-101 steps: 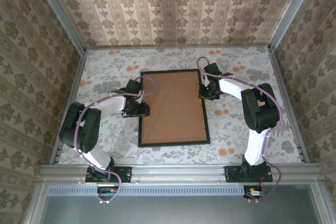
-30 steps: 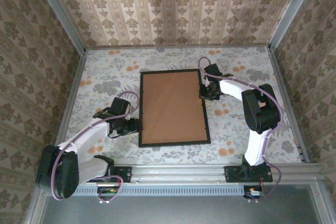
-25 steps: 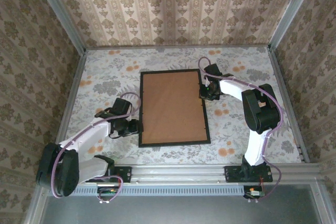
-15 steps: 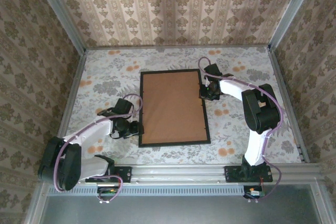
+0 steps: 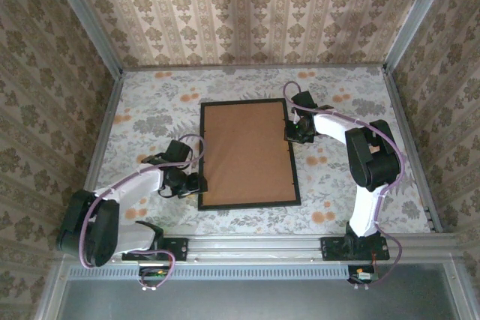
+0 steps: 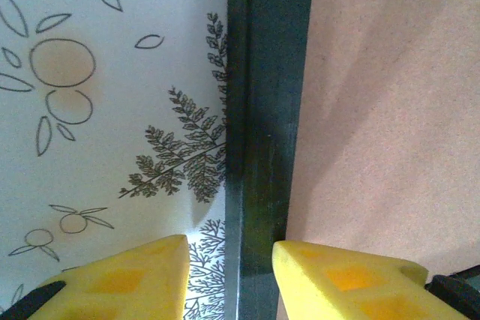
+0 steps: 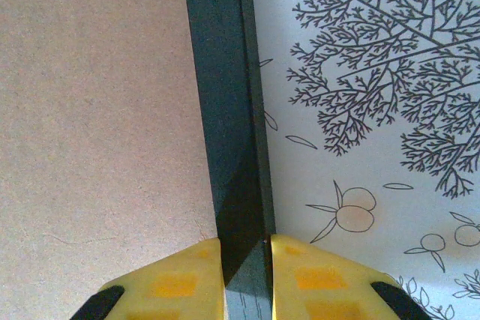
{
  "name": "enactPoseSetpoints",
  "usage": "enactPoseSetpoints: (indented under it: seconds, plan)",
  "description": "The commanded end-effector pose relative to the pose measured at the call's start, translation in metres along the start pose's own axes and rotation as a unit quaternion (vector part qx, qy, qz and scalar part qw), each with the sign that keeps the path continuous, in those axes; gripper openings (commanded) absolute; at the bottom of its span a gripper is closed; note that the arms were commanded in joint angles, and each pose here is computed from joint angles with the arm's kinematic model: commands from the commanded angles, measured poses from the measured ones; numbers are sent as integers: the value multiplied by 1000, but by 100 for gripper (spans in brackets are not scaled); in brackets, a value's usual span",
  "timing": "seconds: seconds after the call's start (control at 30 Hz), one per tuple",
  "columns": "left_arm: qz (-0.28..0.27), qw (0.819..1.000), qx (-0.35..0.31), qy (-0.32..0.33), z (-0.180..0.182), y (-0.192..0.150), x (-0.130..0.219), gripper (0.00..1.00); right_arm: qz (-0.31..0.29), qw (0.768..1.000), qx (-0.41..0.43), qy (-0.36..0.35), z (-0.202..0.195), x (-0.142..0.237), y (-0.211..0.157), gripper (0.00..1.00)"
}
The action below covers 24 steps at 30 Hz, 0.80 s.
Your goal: Put the photo into the frame
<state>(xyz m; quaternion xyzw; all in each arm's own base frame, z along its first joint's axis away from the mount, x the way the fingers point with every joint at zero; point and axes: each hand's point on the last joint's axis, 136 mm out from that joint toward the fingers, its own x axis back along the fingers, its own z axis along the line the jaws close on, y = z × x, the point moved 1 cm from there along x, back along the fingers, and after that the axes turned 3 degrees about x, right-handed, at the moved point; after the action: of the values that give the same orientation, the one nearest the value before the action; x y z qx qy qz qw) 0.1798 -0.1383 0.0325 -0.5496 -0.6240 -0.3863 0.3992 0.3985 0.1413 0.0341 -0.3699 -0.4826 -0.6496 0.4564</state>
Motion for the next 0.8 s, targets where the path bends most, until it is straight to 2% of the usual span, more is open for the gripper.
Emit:
enactPoseSetpoints:
  seconds: [0.0,0.77]
  plan:
    - [-18,999,-22,-24,-16,14,0,46,54,998,-12,1,-3,-19,-28,18]
    - [13,995,-101,13,-32,11,-18,55,59,998,-9,3,3,-20,-32,18]
